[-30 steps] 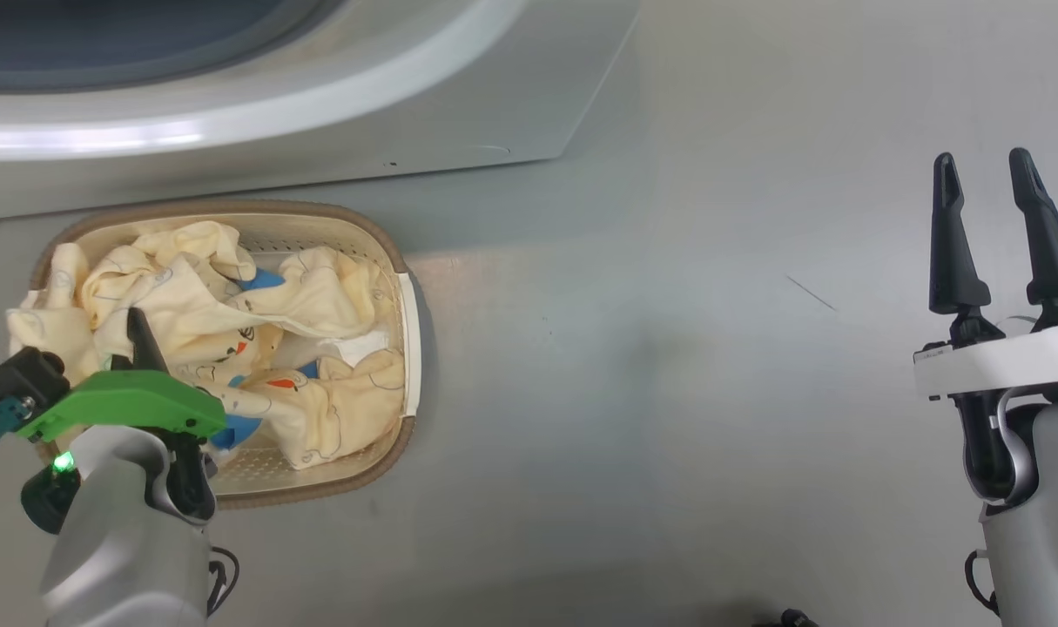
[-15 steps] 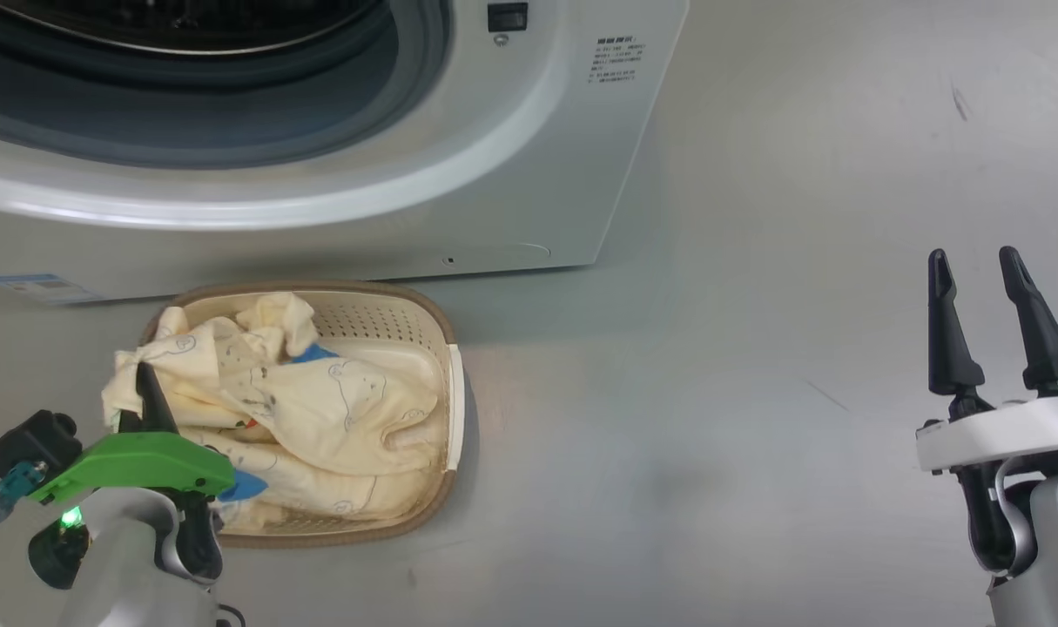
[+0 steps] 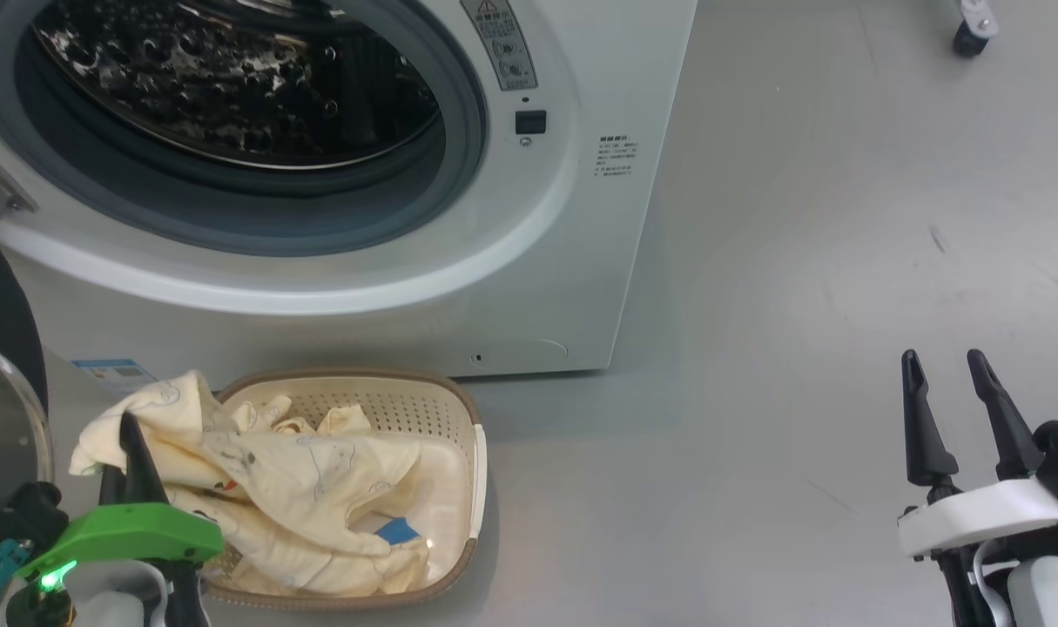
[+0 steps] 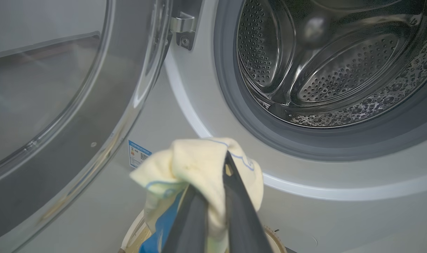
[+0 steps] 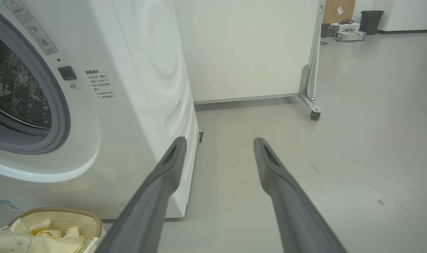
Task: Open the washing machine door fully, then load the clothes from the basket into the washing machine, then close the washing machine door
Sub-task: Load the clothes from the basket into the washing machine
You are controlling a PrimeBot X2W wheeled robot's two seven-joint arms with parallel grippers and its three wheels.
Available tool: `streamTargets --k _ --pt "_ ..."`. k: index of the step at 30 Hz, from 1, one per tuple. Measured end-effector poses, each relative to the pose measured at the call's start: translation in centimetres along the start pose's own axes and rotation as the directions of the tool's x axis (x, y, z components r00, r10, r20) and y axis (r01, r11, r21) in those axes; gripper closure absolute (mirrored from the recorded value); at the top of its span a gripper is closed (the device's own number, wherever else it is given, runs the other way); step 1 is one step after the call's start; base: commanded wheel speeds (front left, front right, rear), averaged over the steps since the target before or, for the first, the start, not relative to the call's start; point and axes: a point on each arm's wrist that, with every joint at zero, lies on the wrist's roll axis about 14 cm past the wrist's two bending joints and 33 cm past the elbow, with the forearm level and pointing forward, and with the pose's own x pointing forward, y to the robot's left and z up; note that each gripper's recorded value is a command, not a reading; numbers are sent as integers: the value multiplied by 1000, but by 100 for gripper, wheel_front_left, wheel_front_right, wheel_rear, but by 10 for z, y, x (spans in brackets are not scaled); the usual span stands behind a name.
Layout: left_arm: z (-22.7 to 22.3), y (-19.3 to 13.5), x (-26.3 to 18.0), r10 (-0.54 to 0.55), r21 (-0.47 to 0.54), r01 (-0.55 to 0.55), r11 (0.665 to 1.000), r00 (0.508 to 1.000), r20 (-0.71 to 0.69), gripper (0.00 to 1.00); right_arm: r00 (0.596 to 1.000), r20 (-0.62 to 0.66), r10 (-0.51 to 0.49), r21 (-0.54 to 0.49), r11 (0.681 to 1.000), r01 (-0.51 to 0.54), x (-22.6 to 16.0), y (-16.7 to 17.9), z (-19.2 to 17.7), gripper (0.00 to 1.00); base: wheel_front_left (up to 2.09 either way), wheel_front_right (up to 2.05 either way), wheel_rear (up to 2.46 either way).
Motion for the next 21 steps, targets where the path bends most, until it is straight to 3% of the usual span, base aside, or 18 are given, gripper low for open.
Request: streamTargets --k 10,21 --pt "17 -5 -52 -41 39 39 998 998 56 100 1000 6 -16 -9 1000 16 -46 -4 4 0 0 0 0" --pt "35 -8 -83 -46 64 38 997 991 128 100 999 42 -4 -6 1000 4 -67 1 13 0 0 0 0"
